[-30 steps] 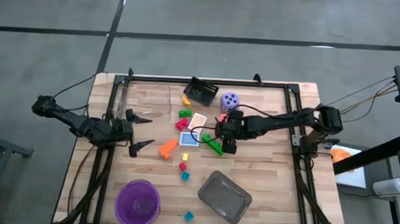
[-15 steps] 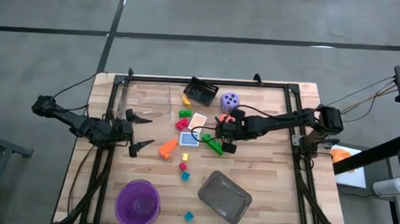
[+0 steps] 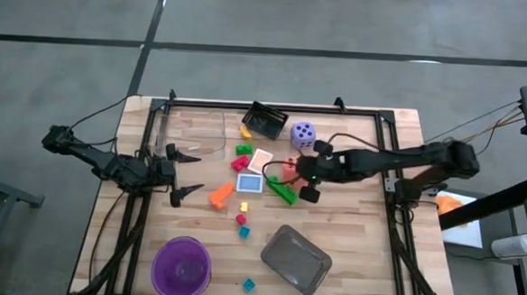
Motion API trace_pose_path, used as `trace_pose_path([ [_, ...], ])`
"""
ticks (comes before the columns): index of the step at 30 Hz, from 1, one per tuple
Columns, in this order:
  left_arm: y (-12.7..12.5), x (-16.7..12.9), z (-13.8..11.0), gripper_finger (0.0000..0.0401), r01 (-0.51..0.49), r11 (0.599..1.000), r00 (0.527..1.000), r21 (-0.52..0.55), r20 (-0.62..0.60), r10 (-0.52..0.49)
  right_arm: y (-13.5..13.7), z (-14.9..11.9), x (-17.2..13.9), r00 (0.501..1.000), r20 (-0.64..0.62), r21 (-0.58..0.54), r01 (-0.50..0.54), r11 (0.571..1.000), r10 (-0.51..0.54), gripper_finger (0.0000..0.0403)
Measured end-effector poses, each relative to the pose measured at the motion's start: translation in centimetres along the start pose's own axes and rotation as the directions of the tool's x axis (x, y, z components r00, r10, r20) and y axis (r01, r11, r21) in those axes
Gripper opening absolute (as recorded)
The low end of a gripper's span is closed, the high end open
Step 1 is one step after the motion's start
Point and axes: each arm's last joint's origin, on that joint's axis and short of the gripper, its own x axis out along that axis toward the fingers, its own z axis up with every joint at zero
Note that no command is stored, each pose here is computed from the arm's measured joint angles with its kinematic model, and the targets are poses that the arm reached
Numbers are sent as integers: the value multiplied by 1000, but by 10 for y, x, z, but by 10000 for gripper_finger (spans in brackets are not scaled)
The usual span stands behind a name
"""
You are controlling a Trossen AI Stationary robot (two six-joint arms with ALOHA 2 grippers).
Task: Pick & Place Toys
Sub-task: Put the orange die into the gray bin
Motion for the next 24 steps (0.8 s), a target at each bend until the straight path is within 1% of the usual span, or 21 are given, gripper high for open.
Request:
trace_pose_path([
  [5, 0, 0, 0, 398, 0, 1000, 1000, -2, 0, 0, -7, -3, -26, 988, 150, 41, -41, 998, 34, 16],
  [10, 0, 0, -2, 398, 0, 1000, 1000, -11, -4, 0, -11, -13, -35, 959, 254, 60, -142, 988, 123, 17],
  [12, 0, 0, -2, 398, 2, 1000, 1000, -22, -5, -2, -12, -16, -40, 951, 278, 63, -158, 985, 135, 17],
  [17, 0, 0, -2, 398, 2, 1000, 1000, -23, -11, -2, -16, -19, -48, 944, 289, 66, -186, 980, 160, 22],
  [18, 0, 0, -3, 398, 2, 1000, 1000, -24, -13, -2, -16, -19, -50, 942, 290, 64, -192, 979, 166, 29],
  [20, 0, 0, -3, 398, 1, 1000, 1000, -23, -20, -2, -17, -18, -52, 944, 285, 62, -192, 979, 167, 56],
  [22, 0, 0, -4, 398, 1, 1000, 1000, -20, -24, -2, -16, -18, -50, 954, 251, 57, -183, 982, 163, 99],
  [24, 0, 0, -4, 398, 1, 1000, 1000, -18, -26, -2, -15, -17, -48, 961, 227, 53, -176, 983, 160, 153],
])
